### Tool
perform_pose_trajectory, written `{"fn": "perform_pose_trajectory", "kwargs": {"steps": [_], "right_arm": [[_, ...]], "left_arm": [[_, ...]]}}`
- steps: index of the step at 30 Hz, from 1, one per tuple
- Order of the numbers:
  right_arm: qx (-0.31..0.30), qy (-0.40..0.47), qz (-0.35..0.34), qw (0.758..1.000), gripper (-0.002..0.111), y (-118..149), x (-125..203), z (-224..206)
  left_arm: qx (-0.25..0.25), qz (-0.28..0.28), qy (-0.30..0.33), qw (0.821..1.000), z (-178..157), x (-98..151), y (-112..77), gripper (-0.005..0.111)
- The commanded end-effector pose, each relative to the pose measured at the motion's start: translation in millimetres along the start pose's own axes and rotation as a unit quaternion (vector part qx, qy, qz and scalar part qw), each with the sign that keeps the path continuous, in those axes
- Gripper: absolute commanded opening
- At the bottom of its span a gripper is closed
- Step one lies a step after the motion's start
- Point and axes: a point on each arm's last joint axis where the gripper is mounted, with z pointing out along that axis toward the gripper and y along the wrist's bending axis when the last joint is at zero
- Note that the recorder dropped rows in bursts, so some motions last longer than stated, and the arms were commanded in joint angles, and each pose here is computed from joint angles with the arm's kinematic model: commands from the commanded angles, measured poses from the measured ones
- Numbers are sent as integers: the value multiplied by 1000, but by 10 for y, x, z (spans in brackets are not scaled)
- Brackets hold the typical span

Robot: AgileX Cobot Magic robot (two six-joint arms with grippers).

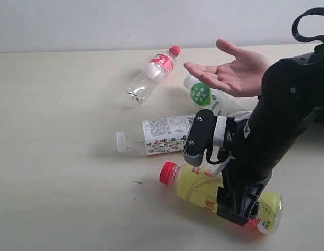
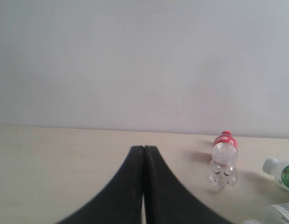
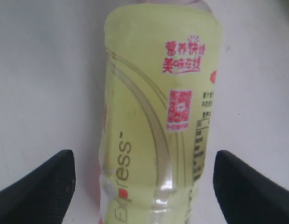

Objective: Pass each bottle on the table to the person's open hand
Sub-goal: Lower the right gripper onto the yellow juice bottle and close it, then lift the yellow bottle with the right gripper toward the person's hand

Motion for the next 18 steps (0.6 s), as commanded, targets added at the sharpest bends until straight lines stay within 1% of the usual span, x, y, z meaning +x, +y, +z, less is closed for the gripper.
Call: {"fn": "perform_pose_trajectory", "kwargs": {"steps": [1, 8, 18], "right_arm": [[-4, 15, -8, 1000, 77, -17, -4, 129], [-2, 14, -5, 1000, 77, -45, -23, 216], [-15, 32, 2, 999, 77, -51, -10, 337]], "left_arm": [[0, 3, -4, 1000, -4, 2, 1, 0], [0, 3, -4, 1000, -4, 2, 1, 0], [0, 3, -4, 1000, -4, 2, 1, 0]]}}
